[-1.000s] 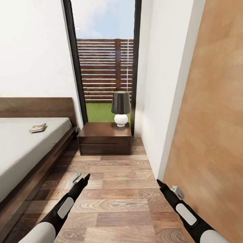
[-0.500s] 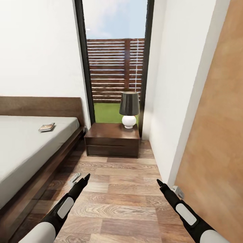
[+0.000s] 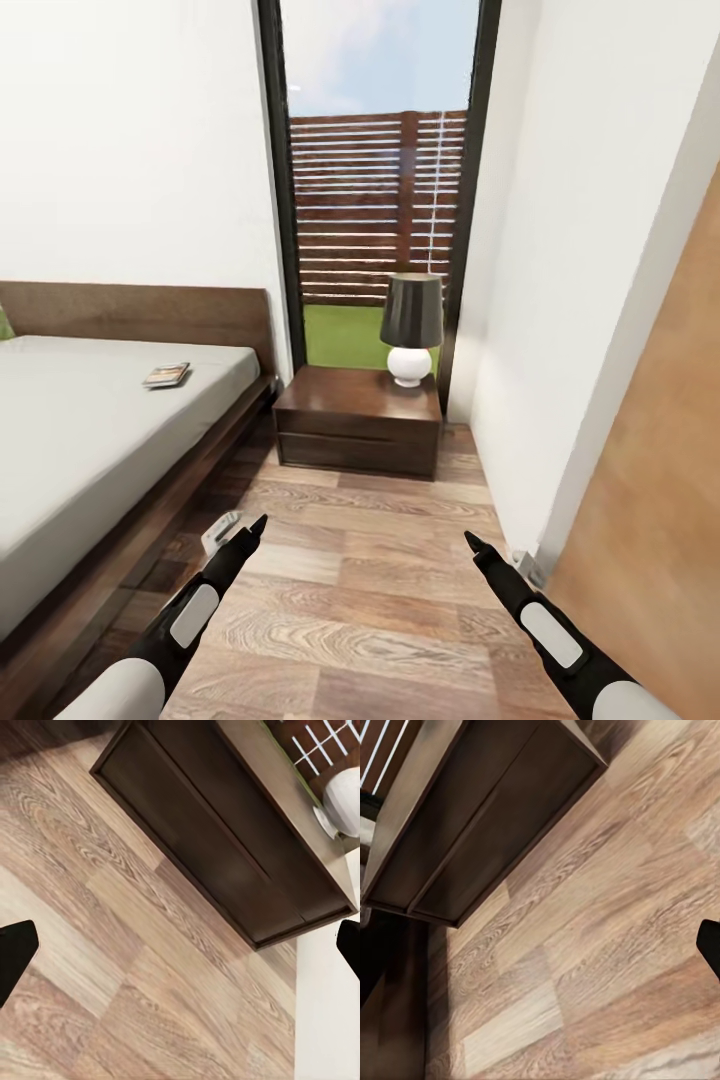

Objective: In the bedroom, move the book from the bed onto either nightstand, and place the two sandals side by side next to the bed.

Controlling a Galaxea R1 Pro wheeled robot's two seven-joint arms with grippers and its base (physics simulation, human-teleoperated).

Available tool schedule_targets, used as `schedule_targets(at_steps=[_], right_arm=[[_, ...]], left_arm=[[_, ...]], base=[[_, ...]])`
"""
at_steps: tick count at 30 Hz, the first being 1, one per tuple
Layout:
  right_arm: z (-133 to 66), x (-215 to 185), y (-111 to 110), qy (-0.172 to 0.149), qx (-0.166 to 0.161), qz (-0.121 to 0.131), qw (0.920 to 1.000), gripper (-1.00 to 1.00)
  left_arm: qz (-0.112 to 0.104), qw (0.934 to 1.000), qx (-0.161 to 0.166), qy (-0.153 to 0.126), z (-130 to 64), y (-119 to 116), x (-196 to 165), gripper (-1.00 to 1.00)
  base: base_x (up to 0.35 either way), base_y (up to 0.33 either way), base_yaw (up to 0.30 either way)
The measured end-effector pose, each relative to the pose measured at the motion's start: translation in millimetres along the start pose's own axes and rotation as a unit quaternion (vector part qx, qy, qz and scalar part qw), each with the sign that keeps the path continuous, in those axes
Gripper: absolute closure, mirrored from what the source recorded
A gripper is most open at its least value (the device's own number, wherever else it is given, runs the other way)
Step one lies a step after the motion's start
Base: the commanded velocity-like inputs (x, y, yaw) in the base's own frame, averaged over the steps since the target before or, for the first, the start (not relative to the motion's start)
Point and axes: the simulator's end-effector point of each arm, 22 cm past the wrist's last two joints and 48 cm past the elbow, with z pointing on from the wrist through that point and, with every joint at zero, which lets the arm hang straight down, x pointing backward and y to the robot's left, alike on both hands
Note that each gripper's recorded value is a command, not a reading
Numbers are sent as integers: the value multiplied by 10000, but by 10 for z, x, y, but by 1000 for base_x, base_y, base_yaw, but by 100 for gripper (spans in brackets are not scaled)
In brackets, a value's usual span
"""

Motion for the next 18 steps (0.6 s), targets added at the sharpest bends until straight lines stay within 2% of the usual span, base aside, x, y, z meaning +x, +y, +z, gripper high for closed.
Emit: schedule_targets(at_steps=[18], right_arm=[[2, 23, 10, 9, -4, 7, 10000, -100]], left_arm=[[2, 10000, 4, -3, 3, -6, -5, -100]], base=[[153, 0, 166]])
